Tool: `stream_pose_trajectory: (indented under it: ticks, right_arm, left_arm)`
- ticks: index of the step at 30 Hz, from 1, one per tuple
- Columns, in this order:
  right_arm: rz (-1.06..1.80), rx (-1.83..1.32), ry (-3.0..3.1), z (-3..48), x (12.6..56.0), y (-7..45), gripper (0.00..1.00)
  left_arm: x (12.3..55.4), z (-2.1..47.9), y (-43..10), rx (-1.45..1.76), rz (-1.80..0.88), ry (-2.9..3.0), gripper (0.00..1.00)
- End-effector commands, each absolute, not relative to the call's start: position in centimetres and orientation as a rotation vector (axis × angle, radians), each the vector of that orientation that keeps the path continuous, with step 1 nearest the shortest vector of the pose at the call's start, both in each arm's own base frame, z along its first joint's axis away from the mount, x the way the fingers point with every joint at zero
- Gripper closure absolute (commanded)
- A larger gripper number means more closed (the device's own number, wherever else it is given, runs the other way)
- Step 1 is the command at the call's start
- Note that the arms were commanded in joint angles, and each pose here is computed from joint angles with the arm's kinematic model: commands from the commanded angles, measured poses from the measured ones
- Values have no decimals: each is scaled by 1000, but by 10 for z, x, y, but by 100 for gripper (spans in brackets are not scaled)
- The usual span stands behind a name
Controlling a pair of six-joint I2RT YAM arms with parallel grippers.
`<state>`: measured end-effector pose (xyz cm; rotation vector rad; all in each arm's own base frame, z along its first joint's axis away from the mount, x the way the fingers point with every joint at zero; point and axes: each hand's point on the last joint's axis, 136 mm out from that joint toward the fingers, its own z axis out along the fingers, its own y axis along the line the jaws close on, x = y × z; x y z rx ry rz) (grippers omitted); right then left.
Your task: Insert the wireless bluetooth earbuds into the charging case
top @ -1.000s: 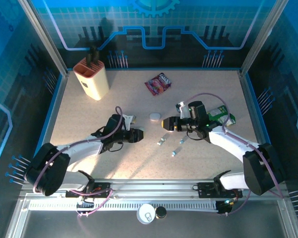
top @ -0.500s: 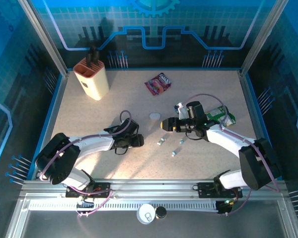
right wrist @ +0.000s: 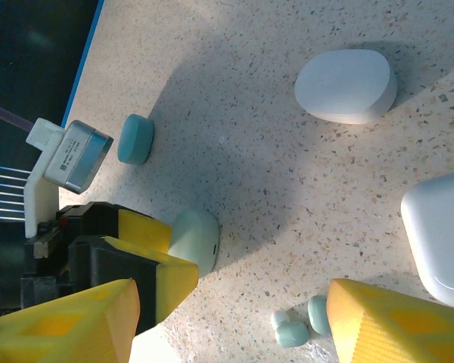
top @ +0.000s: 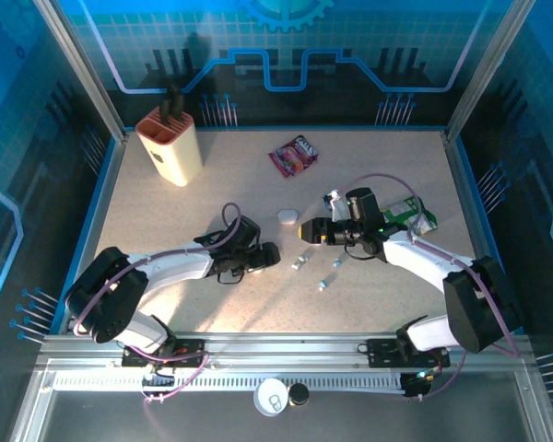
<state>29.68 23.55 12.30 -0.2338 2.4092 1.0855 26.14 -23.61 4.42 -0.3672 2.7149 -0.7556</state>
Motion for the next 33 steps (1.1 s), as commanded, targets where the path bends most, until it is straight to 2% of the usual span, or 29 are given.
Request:
stream_pose_trajectory:
  ticks: [1, 7, 14, 20, 26, 33]
  right_arm:
    - [1048, -252, 2378, 131, 303, 232, 33]
    - [977, -296, 2373, 128, 302, 229, 33]
    - [711, -384, 2412, 117, 298, 241, 33]
    - [578, -418, 2459, 100, 280, 284, 33]
    - [568, -474, 2495, 83, 261, 335, 32]
    - [425, -510, 2592, 52, 252, 350, 32]
  left_arm:
    - [262, 65, -253, -380, -914, 2667, 15]
    - [266, 70, -234, -411, -862, 2632, 14]
    - [282, 77, -154, -569, -688, 2525, 14]
    - [291, 89, -102, -661, -622, 2416, 14]
    - [288, 86, -92, -663, -603, 2392, 14]
    - [286, 81, -89, -658, -584, 2392, 12]
